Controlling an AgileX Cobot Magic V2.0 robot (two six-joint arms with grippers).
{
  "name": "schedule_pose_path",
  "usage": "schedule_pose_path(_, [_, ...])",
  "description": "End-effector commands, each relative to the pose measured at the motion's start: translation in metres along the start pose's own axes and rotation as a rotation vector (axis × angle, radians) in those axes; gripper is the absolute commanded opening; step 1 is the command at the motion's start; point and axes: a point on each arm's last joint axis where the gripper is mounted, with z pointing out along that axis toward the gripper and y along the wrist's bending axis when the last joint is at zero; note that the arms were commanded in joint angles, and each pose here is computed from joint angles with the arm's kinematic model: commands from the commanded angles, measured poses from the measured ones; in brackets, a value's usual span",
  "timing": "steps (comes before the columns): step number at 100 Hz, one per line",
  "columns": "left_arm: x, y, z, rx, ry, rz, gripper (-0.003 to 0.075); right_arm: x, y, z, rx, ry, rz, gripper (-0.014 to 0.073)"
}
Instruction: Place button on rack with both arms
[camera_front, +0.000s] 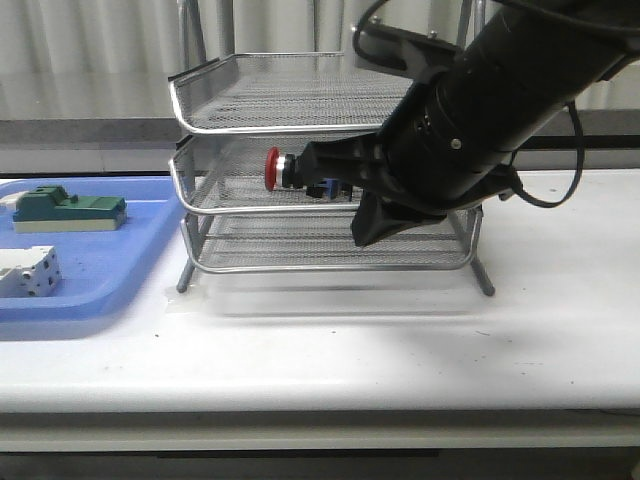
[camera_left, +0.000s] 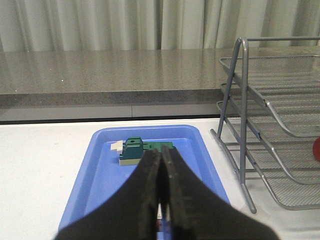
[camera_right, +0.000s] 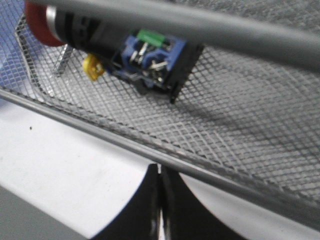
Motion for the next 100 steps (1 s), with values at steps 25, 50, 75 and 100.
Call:
schedule_pose_path(25, [-0.013, 0.003, -0.001, -0.036, -0.066, -0.021, -0.0020, -0.025, 0.002, -0.022, -0.016, -0.080, -0.019, -0.0058])
schedule_pose_path(50, [-0.013, 0.003, -0.001, -0.036, -0.066, -0.021, -0.0020, -0.036, 0.006, -0.057, -0.036, -0.129, -0.057, -0.0058])
schedule_pose_path(75, [-0.013, 0.003, -0.001, -0.036, -0.066, -0.021, -0.0020, -0.050, -0.020, -0.109, 0.040, -0.191, -0.091, -0.0058])
schedule_pose_path(100, [-0.013, 0.003, -0.001, -0.036, -0.066, -0.021, -0.0020, -0.037, -0.061, -0.172, 0.185, -0.292, -0.051, -0.0058])
